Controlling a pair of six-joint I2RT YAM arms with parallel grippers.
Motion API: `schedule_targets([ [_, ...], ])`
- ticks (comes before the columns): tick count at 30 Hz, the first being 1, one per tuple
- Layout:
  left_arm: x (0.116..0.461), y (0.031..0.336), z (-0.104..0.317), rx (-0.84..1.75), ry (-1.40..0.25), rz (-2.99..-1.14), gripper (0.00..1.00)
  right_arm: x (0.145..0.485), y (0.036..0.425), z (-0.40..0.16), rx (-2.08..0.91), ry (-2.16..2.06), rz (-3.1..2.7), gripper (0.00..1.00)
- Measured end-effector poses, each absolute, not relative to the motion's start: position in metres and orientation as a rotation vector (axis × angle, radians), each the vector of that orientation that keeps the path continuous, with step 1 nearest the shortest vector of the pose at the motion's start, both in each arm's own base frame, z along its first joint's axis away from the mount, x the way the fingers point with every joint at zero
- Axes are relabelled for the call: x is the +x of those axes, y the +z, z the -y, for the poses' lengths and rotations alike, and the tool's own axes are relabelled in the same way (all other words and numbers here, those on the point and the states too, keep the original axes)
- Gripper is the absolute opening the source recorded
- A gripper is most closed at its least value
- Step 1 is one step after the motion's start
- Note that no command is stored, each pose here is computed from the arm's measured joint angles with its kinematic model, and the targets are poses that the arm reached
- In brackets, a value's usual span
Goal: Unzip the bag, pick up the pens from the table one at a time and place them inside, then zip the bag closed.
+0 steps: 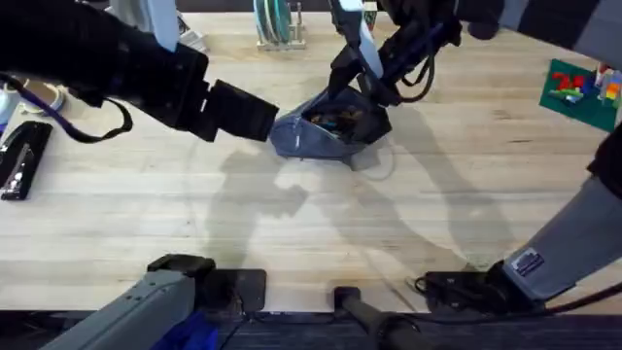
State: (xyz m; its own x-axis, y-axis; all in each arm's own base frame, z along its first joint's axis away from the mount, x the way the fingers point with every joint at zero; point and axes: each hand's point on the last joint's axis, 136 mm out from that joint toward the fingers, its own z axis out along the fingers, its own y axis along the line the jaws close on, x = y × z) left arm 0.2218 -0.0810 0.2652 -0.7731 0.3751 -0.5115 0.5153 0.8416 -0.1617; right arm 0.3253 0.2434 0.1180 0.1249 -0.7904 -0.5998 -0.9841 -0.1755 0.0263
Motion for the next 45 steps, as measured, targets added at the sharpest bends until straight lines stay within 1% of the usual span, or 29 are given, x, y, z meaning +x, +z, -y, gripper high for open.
schedule_targets([
  [18, 0.222, 0.265, 0.081, 0.656, -0.405, -2.549, 0.995, 0.326, 0.121, -0.243, -2.014, 0.701, -1.736, 0.997],
  [20, 0.222, 0.265, 0.081, 0.656, -0.405, -2.549, 0.995, 0.326, 0.129, -0.243, -1.999, 0.690, -1.734, 0.997],
  [28, 0.223, 0.266, 0.081, 0.656, -0.403, -2.542, 0.995, 0.321, 0.179, -0.240, -1.913, 0.599, -1.713, 0.997],
  [36, 0.223, 0.266, 0.081, 0.656, -0.403, -2.542, 0.996, 0.324, 0.187, -0.230, -1.731, 0.574, -1.955, 0.998],
  [45, 0.223, 0.266, 0.081, 0.662, -0.401, -2.540, 0.995, 0.332, 0.203, -0.203, -1.403, 0.422, -2.260, 0.997],
])
